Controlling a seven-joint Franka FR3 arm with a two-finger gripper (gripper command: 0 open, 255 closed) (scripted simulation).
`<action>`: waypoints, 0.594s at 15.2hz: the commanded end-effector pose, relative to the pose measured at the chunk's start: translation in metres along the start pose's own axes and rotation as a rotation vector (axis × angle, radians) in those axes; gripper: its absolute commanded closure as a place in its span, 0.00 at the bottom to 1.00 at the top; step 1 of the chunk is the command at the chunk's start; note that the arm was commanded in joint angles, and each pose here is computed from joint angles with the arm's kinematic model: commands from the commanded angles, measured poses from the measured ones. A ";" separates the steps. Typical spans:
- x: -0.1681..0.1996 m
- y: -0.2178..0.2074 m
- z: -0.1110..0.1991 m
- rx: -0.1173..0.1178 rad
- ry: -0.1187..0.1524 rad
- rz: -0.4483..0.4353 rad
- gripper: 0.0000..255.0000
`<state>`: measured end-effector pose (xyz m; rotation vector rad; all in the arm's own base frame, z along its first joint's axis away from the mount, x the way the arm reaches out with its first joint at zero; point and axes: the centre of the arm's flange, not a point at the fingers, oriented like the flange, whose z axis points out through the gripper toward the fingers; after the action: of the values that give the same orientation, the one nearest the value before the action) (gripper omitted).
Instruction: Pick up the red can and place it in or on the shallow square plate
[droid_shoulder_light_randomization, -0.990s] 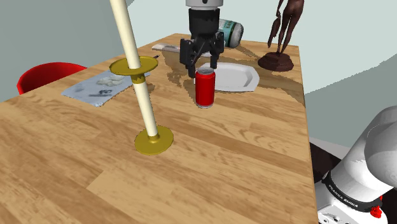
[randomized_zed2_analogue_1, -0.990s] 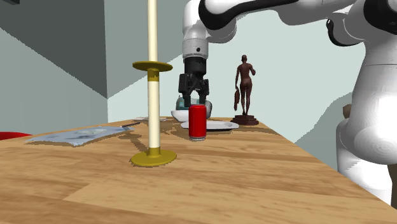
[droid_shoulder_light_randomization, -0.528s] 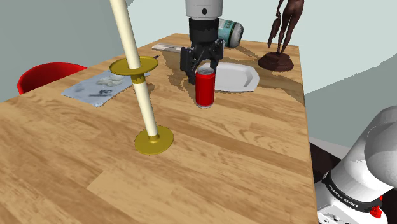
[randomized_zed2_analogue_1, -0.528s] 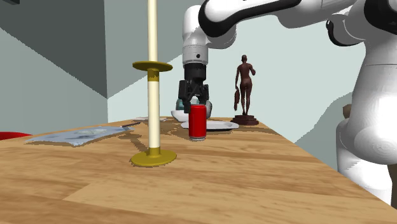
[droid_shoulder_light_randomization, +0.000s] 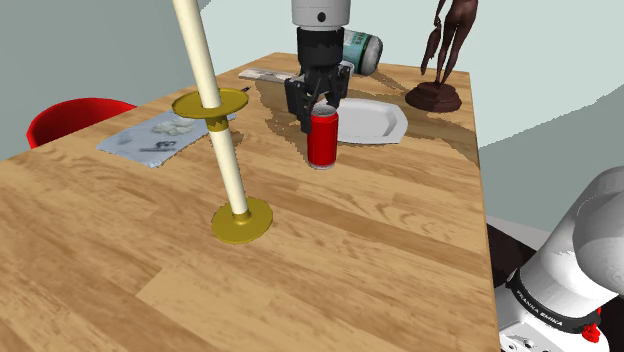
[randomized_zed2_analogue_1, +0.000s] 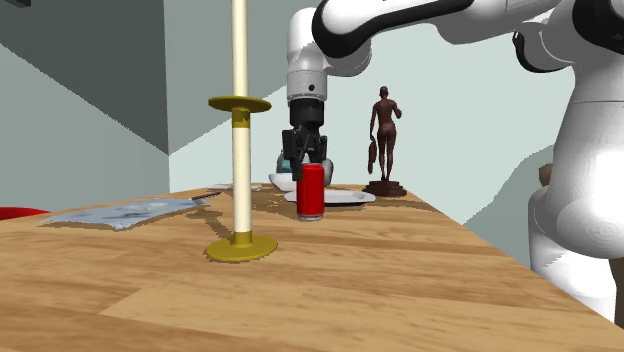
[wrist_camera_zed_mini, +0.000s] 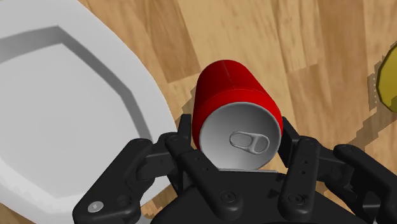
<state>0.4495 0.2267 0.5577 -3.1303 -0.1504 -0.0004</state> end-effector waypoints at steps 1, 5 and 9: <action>0.000 0.000 0.001 0.000 -0.003 0.000 1.00; 0.000 0.000 0.001 0.000 -0.003 0.000 1.00; 0.000 0.000 -0.020 0.000 -0.003 0.000 1.00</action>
<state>0.4498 0.2276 0.5727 -3.1307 -0.1507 0.0037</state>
